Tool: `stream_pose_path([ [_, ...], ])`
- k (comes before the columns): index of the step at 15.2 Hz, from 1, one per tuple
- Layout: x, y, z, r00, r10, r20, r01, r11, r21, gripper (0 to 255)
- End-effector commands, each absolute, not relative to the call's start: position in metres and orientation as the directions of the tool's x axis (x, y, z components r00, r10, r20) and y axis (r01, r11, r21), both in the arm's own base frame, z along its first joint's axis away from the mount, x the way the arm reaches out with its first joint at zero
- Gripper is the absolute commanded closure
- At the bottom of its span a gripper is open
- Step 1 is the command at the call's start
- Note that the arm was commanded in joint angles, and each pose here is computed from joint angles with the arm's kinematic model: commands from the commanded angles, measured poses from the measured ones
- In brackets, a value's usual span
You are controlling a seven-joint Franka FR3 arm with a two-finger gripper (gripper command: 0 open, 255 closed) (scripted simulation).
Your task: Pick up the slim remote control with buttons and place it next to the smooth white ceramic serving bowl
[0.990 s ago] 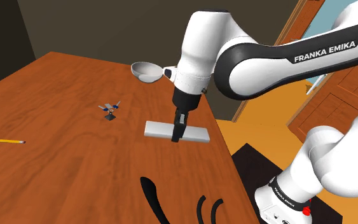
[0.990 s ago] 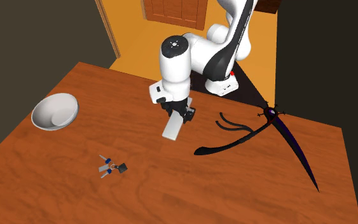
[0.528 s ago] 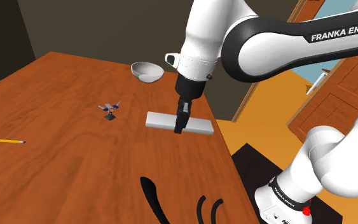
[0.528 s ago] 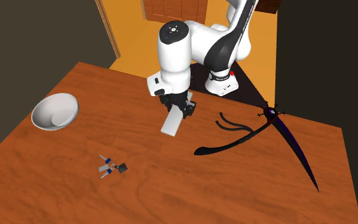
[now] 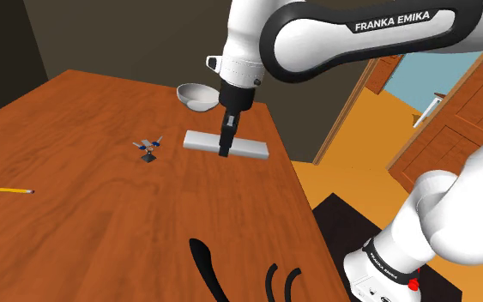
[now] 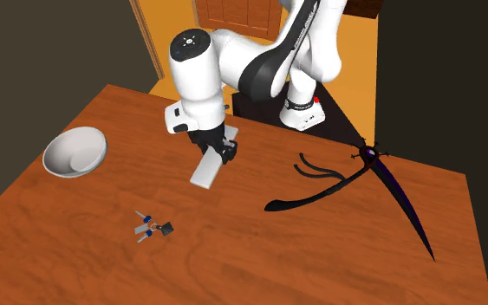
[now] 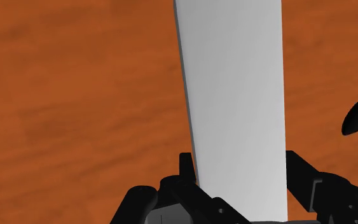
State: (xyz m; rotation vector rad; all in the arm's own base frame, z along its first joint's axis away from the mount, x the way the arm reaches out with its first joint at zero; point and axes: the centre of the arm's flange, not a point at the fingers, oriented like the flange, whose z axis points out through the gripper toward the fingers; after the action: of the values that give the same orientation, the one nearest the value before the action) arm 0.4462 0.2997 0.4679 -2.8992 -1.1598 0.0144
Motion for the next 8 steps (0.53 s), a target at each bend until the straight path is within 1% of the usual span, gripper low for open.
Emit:
stream_pose_path([
  [1,0.473,0.293,0.469,0.724,0.69,-0.001,0.69,-0.724,-0.02,255],
  [8,0.564,0.278,0.47,0.724,0.69,-0.001,0.69,-0.724,-0.02,255],
])
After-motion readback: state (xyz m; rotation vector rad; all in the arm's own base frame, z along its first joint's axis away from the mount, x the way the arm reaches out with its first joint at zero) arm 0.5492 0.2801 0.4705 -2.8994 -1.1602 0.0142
